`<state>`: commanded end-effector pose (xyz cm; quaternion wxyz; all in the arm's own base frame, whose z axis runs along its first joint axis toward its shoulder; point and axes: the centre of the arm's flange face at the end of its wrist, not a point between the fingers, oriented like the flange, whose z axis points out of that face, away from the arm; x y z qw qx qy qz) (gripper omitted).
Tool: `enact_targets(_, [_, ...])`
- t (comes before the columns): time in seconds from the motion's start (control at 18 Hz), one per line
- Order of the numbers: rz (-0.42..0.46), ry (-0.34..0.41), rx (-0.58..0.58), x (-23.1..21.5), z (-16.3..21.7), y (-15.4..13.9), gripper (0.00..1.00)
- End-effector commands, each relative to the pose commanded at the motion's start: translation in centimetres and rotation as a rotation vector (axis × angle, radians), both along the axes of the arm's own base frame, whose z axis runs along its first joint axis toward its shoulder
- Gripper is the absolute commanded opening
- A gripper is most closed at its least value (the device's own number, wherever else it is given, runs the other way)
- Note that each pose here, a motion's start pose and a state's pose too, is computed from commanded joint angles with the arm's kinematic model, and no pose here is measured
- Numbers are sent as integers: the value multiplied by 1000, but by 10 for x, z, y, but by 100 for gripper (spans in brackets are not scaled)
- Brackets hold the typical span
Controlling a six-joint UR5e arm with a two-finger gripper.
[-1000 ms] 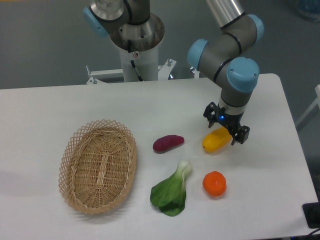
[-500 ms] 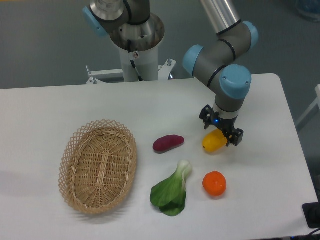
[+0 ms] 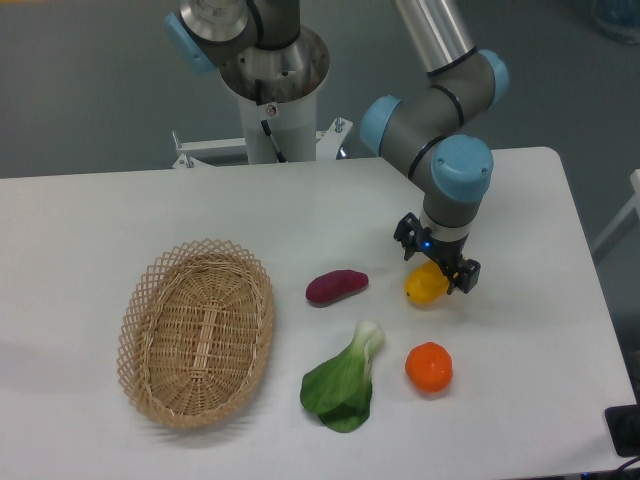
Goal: Pick up the mango from the table
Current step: 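Lower the gripper around the yellow mango and close the fingers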
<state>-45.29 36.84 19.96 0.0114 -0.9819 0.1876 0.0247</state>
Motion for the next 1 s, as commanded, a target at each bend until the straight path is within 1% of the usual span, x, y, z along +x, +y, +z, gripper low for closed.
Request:
enact_targets(0.06, [0, 0, 0, 0, 0, 0, 99])
enact_targets(0.11, [2, 0, 0, 0, 0, 0, 89])
enact_targets(0.22, [0, 2, 3, 0, 0, 1, 75])
enact_targets(0.39, [0, 6, 5, 0, 2, 1, 59])
enact_targets(0.44, [1, 6, 5, -1, 2, 1, 55])
enact_targets(0.83, [7, 28, 23, -6, 16, 3, 55])
enact_targets(1.0, [8, 49, 39, -7, 31, 3, 55])
